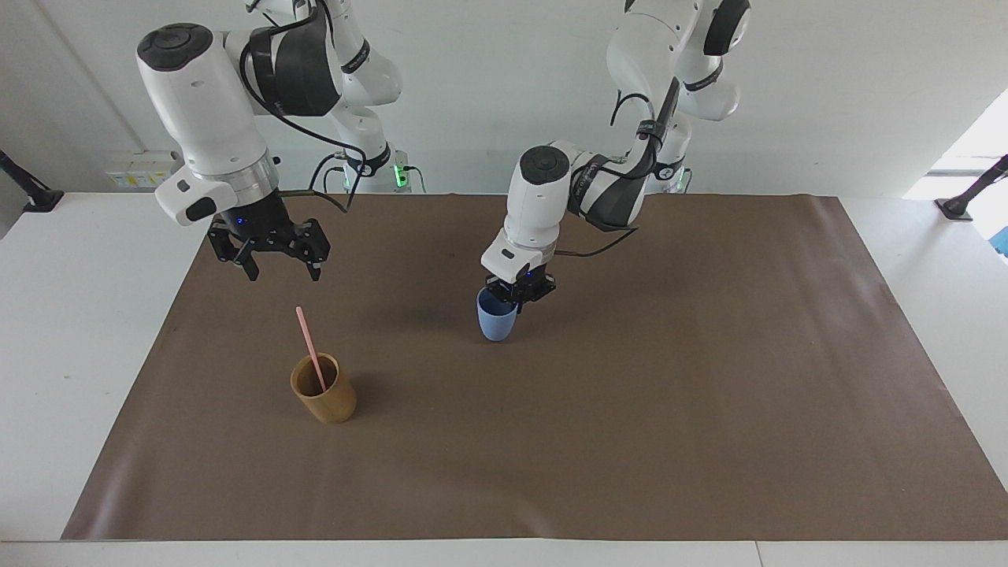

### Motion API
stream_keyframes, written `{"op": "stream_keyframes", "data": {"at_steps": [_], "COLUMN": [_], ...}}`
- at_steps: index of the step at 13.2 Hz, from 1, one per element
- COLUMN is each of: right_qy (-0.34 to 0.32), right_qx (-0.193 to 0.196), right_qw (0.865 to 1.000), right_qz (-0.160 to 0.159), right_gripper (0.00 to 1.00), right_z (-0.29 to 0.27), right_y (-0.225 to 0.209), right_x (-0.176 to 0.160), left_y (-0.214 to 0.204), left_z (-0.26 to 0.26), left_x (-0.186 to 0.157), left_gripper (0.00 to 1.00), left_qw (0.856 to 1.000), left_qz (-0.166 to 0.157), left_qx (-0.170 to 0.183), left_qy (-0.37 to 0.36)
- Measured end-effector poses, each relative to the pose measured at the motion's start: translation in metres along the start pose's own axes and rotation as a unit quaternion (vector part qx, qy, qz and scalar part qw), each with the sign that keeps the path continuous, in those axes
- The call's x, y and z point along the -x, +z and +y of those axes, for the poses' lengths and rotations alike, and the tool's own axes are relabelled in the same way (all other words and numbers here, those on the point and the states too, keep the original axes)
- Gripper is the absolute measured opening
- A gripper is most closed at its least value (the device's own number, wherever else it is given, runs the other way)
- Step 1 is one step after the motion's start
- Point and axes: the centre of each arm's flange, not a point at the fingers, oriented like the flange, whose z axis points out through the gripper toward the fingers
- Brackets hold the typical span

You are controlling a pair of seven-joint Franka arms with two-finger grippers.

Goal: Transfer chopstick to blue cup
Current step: 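Slide the blue cup toward the table center while the right gripper reaches the stick, then release the cup with the left gripper while the right gripper grasps the stick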

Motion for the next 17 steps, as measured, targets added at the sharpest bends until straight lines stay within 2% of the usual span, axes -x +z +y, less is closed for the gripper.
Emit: {"op": "stream_keyframes", "data": {"at_steps": [3, 4, 5, 6, 7, 8, 10, 11, 12, 14, 15, 17], "right_qy": [-0.018, -0.026, -0.038, -0.051, -0.061, -0.069, -0.074, -0.076, -0.077, -0.078, -0.079, -0.081], "right_qx": [0.000, -0.001, -0.001, -0.001, -0.001, -0.001, -0.001, -0.001, -0.001, -0.001, -0.002, -0.002], "right_qw": [1.000, 1.000, 0.999, 0.999, 0.998, 0.998, 0.997, 0.997, 0.997, 0.997, 0.997, 0.997], "right_qz": [-0.018, -0.017, -0.016, -0.015, -0.013, -0.012, -0.012, -0.012, -0.012, -0.012, -0.011, -0.009], "right_gripper": [1.00, 0.94, 0.93, 0.84, 0.74, 0.72, 0.50, 0.50, 0.41, 0.16, 0.08, 0.08], "right_z": [0.002, 0.005, 0.008, 0.013, 0.017, 0.019, 0.018, 0.017, 0.015, 0.013, 0.012, 0.010], "right_y": [0.036, 0.046, 0.056, 0.063, 0.067, 0.068, 0.068, 0.068, 0.068, 0.067, 0.067, 0.064], "right_x": [-0.003, -0.003, -0.003, -0.002, -0.001, -0.001, -0.001, -0.001, -0.001, -0.001, -0.001, -0.001], "left_y": [0.001, 0.001, 0.002, 0.003, 0.004, 0.004, 0.004, 0.004, 0.004, -0.007, -0.021, -0.055], "left_z": [0.000, 0.000, 0.000, 0.000, 0.000, 0.000, 0.000, 0.000, -0.001, -0.004, -0.010, -0.030], "left_x": [0.000, 0.000, 0.000, 0.000, 0.000, 0.000, 0.000, 0.000, -0.001, -0.007, -0.013, -0.024], "left_gripper": [0.04, 0.04, 0.04, 0.04, 0.11, 0.26, 0.50, 0.63, 0.76, 0.99, 1.00, 1.00], "left_qw": [1.000, 1.000, 1.000, 1.000, 1.000, 1.000, 1.000, 1.000, 1.000, 1.000, 1.000, 0.999], "left_qz": [0.000, -0.001, -0.001, -0.002, -0.002, -0.002, -0.002, -0.002, -0.002, 0.006, 0.012, 0.021], "left_qx": [-0.001, -0.001, -0.001, -0.002, -0.002, -0.002, -0.002, -0.002, -0.002, 0.001, 0.002, 0.000], "left_qy": [-0.002, -0.002, -0.002, -0.002, -0.002, -0.003, -0.003, -0.003, -0.004, -0.009, -0.014, -0.025]}}
